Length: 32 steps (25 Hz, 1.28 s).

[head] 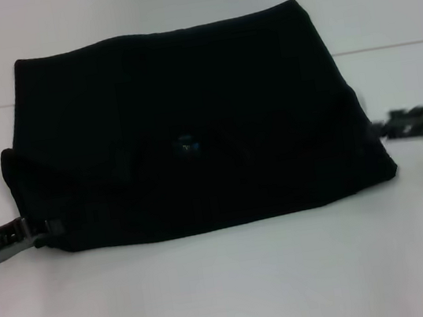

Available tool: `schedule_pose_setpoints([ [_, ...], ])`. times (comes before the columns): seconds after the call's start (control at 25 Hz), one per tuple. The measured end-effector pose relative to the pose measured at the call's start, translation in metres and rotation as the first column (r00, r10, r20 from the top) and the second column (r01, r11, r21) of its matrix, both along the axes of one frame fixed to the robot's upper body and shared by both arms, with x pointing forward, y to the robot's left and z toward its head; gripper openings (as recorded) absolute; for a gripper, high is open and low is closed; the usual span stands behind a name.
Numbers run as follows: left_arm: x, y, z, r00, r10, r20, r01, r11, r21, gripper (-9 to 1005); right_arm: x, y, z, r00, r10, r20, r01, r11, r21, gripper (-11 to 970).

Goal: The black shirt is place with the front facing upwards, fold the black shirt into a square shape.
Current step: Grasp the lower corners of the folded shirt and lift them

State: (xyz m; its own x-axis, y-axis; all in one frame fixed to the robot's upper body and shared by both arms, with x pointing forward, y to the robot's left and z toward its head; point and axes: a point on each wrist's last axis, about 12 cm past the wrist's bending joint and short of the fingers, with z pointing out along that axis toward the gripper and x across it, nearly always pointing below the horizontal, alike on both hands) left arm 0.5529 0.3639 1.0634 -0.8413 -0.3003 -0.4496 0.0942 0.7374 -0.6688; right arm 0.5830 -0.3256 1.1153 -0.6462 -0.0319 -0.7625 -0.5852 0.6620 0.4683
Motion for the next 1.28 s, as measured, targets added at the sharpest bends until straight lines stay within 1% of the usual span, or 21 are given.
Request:
schedule_pose_setpoints([
  [0.08, 0.000, 0.000, 0.000, 1.000, -0.004, -0.001, 0.004, 1.000, -0.003, 60, 0.013, -0.016, 0.020, 0.992, -0.074, -0.104, 0.072, 0.997, -0.026, 916],
  [0.12, -0.001, -0.001, 0.001, 1.000, -0.009, -0.002, 0.009, 1.000, -0.007, 58, 0.019, -0.024, 0.029, 0.979, -0.118, -0.166, 0.112, 0.993, -0.048, 914],
  [0.16, -0.001, -0.001, 0.001, 1.000, -0.012, -0.003, 0.012, 1.000, -0.010, 57, 0.024, -0.027, 0.035, 0.967, -0.145, -0.211, 0.134, 0.989, -0.065, 911],
  [0.24, -0.002, -0.002, 0.001, 1.000, -0.018, -0.004, 0.018, 1.000, -0.015, 53, 0.031, -0.033, 0.045, 0.923, -0.217, -0.317, 0.183, 0.974, -0.133, 906],
  [0.32, -0.001, -0.002, 0.001, 1.000, -0.021, -0.004, 0.021, 1.000, -0.017, 53, 0.037, -0.031, 0.051, 0.896, -0.256, -0.362, 0.194, 0.960, -0.200, 901],
  [0.4, 0.000, -0.003, 0.002, 1.000, -0.026, -0.003, 0.026, 0.999, -0.019, 53, 0.042, -0.025, 0.053, 0.886, -0.269, -0.378, 0.177, 0.949, -0.261, 895],
  [0.56, 0.000, -0.005, 0.003, 0.999, -0.037, -0.003, 0.037, 0.999, -0.026, 53, 0.048, -0.004, 0.044, 0.881, -0.249, -0.402, 0.112, 0.936, -0.334, 885],
  [0.64, 0.000, -0.006, 0.003, 0.999, -0.039, -0.003, 0.039, 0.999, -0.028, 53, 0.051, 0.002, 0.040, 0.884, -0.250, -0.395, 0.107, 0.931, -0.349, 880],
  [0.88, 0.001, -0.005, 0.004, 0.999, -0.041, -0.002, 0.041, 0.999, -0.028, 53, 0.057, 0.024, 0.025, 0.891, -0.238, -0.387, 0.100, 0.934, -0.344, 864],
  [1.0, 0.001, -0.006, 0.004, 0.999, -0.042, -0.001, 0.042, 0.999, -0.027, 53, 0.061, 0.037, 0.020, 0.898, -0.228, -0.376, 0.093, 0.934, -0.345, 856],
  [1.16, 0.001, -0.006, 0.005, 0.999, -0.043, 0.000, 0.043, 0.999, -0.027, 53, 0.064, 0.057, 0.014, 0.907, -0.206, -0.368, 0.065, 0.931, -0.360, 846],
  [1.28, 0.001, -0.006, 0.005, 0.999, -0.043, 0.000, 0.043, 0.999, -0.028, 53, 0.065, 0.066, 0.007, 0.909, -0.198, -0.366, 0.049, 0.924, -0.379, 838],
])
